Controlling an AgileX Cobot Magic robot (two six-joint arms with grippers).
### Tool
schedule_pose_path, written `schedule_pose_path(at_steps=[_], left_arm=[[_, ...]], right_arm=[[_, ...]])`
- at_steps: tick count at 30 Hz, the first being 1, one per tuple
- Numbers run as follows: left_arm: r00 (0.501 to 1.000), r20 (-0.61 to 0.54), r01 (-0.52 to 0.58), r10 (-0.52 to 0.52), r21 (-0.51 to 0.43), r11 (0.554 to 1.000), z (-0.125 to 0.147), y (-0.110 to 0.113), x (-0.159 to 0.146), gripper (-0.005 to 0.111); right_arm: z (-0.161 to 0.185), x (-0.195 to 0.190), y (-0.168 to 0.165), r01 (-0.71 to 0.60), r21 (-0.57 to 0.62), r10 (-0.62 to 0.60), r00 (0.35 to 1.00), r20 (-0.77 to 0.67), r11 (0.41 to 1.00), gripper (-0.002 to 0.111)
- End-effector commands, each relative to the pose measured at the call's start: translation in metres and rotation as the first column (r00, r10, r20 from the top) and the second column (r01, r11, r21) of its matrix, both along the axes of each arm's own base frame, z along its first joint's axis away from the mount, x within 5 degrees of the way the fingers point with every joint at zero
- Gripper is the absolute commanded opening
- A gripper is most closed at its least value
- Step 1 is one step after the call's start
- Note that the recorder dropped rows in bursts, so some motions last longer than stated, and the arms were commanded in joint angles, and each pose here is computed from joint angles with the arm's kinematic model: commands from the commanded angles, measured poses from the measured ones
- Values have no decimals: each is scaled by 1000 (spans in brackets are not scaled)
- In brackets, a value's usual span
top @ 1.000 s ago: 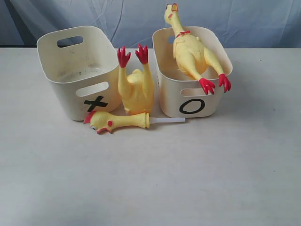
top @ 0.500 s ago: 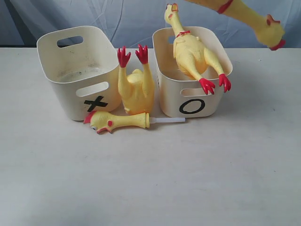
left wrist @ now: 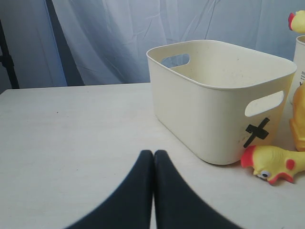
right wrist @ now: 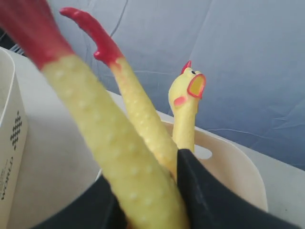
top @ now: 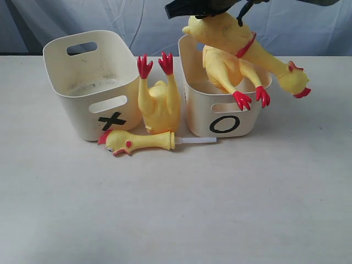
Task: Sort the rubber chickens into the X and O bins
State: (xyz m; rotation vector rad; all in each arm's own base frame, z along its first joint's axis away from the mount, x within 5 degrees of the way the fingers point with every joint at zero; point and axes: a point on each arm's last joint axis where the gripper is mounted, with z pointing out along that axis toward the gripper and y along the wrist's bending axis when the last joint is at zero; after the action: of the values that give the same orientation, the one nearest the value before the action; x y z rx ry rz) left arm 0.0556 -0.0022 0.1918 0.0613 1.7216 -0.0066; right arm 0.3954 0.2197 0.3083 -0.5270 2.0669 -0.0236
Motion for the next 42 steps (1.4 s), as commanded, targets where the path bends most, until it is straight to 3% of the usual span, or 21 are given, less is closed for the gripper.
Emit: schedule_pose_path(at_steps=[1, 6, 15, 21, 34, 42], left_arm=[[1000, 0, 4, -4, -4, 1000, 0, 0, 0, 0], [1000, 0, 4, -4, -4, 1000, 0, 0, 0, 0], [1000, 0, 4, -4, -4, 1000, 0, 0, 0, 0], [1000, 0, 4, -4, -4, 1000, 0, 0, 0, 0], [1000, 0, 4, -4, -4, 1000, 0, 0, 0, 0], [1000, 0, 4, -4, -4, 1000, 0, 0, 0, 0]], right_arm=[[-1, 2, 0, -6, 4, 6, 1000, 8, 1000, 13], [-9, 4, 3, 5, 27, -4, 1000, -31, 1000, 37], [-15, 3, 1, 28, 7, -27, 997, -68, 1000, 39], [-18, 3, 1, 37, 13, -36, 995, -90, 999, 57], [-48, 6, 8, 30, 13, -27, 978, -204, 999, 58], [-51, 5, 13, 0, -10, -1, 979, -202, 1000, 64]])
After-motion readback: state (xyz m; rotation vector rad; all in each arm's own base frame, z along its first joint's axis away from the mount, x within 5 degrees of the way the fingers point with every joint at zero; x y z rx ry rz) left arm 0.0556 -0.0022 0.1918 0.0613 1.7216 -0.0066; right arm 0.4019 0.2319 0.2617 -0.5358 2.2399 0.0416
